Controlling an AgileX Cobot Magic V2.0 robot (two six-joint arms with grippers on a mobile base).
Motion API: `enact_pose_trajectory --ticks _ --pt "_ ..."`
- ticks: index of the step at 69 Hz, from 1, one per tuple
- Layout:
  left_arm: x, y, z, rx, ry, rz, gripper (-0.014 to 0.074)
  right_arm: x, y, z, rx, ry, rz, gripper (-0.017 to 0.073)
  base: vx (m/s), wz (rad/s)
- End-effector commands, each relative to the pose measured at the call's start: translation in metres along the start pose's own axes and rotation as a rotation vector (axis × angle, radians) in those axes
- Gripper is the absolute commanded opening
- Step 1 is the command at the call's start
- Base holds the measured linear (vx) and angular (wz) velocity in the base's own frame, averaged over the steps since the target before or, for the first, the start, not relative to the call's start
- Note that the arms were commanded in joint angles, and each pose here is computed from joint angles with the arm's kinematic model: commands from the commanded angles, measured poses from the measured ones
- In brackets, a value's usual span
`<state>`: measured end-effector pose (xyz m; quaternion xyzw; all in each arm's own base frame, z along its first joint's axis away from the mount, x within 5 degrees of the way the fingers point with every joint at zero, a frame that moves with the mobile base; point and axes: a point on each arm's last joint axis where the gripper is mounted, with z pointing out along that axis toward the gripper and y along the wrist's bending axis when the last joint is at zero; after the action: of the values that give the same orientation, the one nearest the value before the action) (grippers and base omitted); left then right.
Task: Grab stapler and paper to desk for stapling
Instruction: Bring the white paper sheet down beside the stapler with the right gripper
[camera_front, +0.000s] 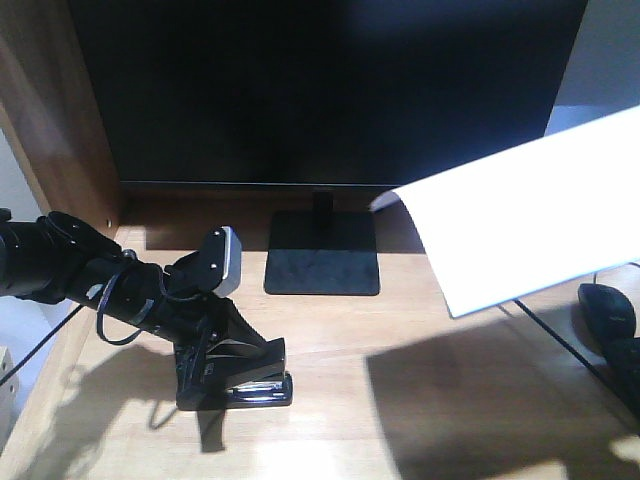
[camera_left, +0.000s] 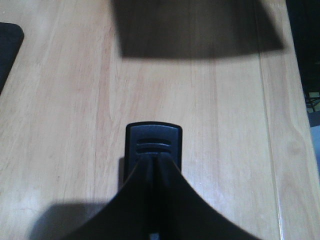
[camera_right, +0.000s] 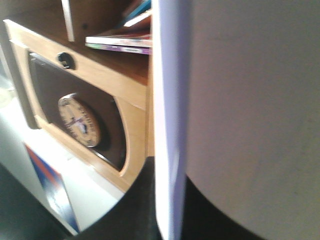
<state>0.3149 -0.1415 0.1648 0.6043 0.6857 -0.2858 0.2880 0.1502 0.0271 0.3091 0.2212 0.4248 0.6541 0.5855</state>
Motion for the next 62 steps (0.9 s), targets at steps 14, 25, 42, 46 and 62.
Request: enact_pose_trajectory --ticks 14,25,42,46,62 --pt "-0.021 -0.001 -0.012 -0.016 -0.072 0.013 -0.0006 0.008 -0.047 0.02 0.057 0.132 0.121 -0.0006 0.0 0.0" --pt "-0.021 -0.001 -0.012 -0.016 -0.072 0.013 -0.0006 0.014 -0.074 0.02 0.166 0.197 0.151 -0.0006 0.0 0.0" --pt "-0.021 -0.001 -0.012 -0.016 -0.072 0.013 -0.0006 0.002 -0.102 0.024 0.28 0.417 0.129 -0.0006 0.0 0.0" --pt "-0.021 -0.001 -0.012 -0.016 -0.072 0.013 -0.0006 -0.002 -0.106 0.026 0.307 0.499 0.126 -0.0006 0.0 0.0" --pt "-0.021 -0.001 -0.012 -0.016 -0.072 0.013 -0.0006 0.001 -0.118 0.035 0.35 0.818 0.067 -0.0006 0.0 0.0"
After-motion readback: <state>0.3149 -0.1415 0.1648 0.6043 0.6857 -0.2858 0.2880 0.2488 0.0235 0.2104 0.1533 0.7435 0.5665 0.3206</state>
